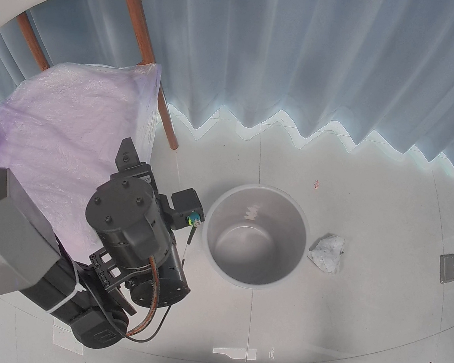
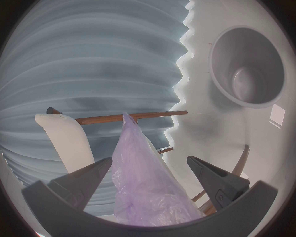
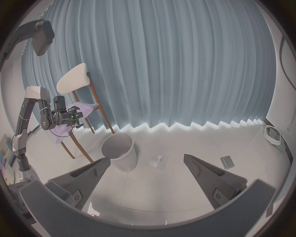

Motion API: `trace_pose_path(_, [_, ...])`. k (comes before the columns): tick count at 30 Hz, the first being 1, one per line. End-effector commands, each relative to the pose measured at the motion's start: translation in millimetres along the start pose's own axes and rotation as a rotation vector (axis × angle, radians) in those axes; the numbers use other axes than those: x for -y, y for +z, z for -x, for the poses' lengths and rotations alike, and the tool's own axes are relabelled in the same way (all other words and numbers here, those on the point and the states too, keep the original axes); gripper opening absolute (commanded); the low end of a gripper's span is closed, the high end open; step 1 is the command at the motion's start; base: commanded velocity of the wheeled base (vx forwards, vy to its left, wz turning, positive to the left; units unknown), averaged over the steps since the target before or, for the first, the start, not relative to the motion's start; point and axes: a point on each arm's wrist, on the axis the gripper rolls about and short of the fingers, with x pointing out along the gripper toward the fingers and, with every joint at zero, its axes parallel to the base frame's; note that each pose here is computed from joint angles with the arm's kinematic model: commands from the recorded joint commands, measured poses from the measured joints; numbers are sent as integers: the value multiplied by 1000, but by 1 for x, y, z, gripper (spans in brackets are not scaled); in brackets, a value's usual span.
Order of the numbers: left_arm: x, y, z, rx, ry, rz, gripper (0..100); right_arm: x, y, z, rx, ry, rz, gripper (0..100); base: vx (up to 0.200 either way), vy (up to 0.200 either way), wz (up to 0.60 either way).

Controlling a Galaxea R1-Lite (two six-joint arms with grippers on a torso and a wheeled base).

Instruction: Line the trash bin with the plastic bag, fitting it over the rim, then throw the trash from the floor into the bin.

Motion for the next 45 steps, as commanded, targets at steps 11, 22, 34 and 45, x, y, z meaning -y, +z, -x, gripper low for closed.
trace_pose_path(11, [-5,4,-18,-41,25,8,100,0,-4,0,2,1,0,100,0,0,0])
trace_pose_path(22, [-9,2,-28,-54,40,6,100,0,-4,0,2,1,0,100,0,0,0])
trace_pose_path(34, [-14,1,-22,-47,40,21,0,0,-4,0,2,1,0,100,0,0,0])
trace_pose_path(45, [-60,-16,1,0,65,111,0,0,-4,0,2,1,0,100,0,0,0])
